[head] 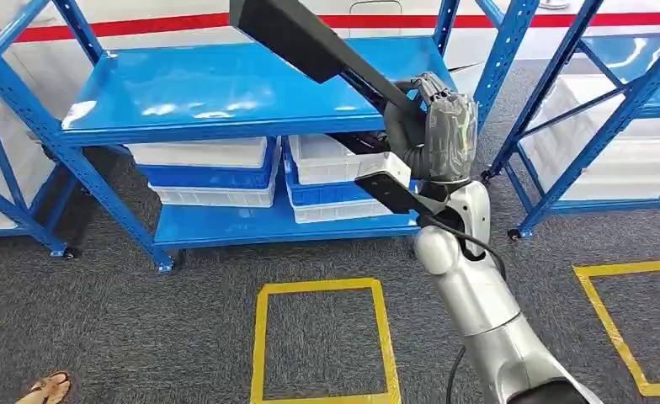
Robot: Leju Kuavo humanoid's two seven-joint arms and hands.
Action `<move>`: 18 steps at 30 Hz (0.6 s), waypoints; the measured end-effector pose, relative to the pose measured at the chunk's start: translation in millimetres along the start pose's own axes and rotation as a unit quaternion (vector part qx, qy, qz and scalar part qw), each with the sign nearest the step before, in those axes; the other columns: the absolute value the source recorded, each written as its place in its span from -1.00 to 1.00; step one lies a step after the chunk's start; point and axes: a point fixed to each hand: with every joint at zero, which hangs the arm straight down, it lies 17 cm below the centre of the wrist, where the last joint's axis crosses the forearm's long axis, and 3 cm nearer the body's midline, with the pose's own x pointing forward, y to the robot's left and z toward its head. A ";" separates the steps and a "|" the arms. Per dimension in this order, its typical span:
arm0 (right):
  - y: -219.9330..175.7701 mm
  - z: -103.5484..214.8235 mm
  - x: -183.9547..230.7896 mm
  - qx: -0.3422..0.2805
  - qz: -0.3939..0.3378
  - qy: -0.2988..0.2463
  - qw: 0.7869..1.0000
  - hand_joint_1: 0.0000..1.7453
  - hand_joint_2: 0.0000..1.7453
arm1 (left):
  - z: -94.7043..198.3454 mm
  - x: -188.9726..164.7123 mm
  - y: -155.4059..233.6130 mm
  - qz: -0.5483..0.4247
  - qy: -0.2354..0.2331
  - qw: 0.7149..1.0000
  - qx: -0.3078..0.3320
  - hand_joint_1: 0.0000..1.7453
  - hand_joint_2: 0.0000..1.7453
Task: Take the parts from the cabinet and place them on the table.
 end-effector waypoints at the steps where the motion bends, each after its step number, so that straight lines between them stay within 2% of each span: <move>1: -1.3 -3.7 -0.3 -0.002 -0.001 -0.002 1.000 1.00 1.00 | 0.1 -0.3 -0.3 0.000 0.000 1.000 0.000 -1.00 1.00; 18: -5.9 -5.7 -18.9 0.000 0.006 0.005 1.000 1.00 1.00 | 0.9 2.6 -6.0 -0.010 -0.008 1.000 -0.017 -1.00 1.00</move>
